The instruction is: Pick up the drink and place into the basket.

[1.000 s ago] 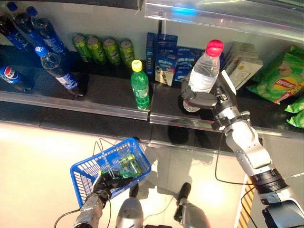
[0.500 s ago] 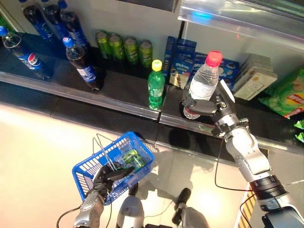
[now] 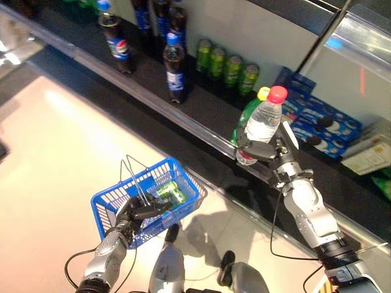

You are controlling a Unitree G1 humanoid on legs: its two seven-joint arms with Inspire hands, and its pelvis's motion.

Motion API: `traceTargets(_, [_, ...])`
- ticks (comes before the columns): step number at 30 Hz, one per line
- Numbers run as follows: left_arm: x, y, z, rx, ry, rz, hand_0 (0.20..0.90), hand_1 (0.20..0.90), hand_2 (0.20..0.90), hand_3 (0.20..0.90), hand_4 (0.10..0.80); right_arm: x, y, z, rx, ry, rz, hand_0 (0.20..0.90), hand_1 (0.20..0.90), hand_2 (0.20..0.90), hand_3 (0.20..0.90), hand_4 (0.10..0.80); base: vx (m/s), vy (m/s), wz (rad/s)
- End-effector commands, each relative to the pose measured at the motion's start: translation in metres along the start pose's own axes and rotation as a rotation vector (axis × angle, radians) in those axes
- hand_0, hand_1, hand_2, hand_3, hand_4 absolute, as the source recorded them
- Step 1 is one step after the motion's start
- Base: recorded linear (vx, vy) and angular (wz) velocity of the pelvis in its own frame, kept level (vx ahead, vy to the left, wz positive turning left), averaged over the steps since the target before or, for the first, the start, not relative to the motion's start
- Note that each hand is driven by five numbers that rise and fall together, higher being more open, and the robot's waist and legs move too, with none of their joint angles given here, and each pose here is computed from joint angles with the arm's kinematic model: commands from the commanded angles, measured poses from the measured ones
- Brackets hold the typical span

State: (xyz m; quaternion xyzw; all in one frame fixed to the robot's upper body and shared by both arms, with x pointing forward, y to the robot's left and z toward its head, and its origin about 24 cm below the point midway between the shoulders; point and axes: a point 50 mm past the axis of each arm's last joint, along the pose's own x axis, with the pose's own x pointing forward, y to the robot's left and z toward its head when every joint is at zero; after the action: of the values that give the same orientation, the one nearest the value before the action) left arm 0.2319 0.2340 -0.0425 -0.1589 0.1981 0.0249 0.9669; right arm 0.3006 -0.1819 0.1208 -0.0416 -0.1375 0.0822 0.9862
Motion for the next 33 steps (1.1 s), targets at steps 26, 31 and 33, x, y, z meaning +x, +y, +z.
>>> traceTargets(26, [-0.037,-0.13,0.123,0.023,-0.536,-0.821,0.3,0.3,0.3,0.2,0.1,-0.012,0.001,0.048,-0.009,-0.274,0.009,0.3,0.3,0.3,0.2,0.1,-0.035,0.11,0.28])
traceTargets(31, [-0.046,-0.143,0.134,0.05,-0.582,-0.909,0.3,0.3,0.3,0.2,0.1,-0.009,0.008,0.047,0.0,-0.262,0.048,0.3,0.3,0.3,0.2,0.1,0.005,0.028,0.0])
traceTargets(33, [-0.051,-0.148,0.138,0.072,-0.608,-0.943,0.3,0.3,0.3,0.2,0.1,-0.009,0.011,0.048,-0.004,-0.26,0.067,0.3,0.3,0.3,0.2,0.1,0.0,0.0,0.0])
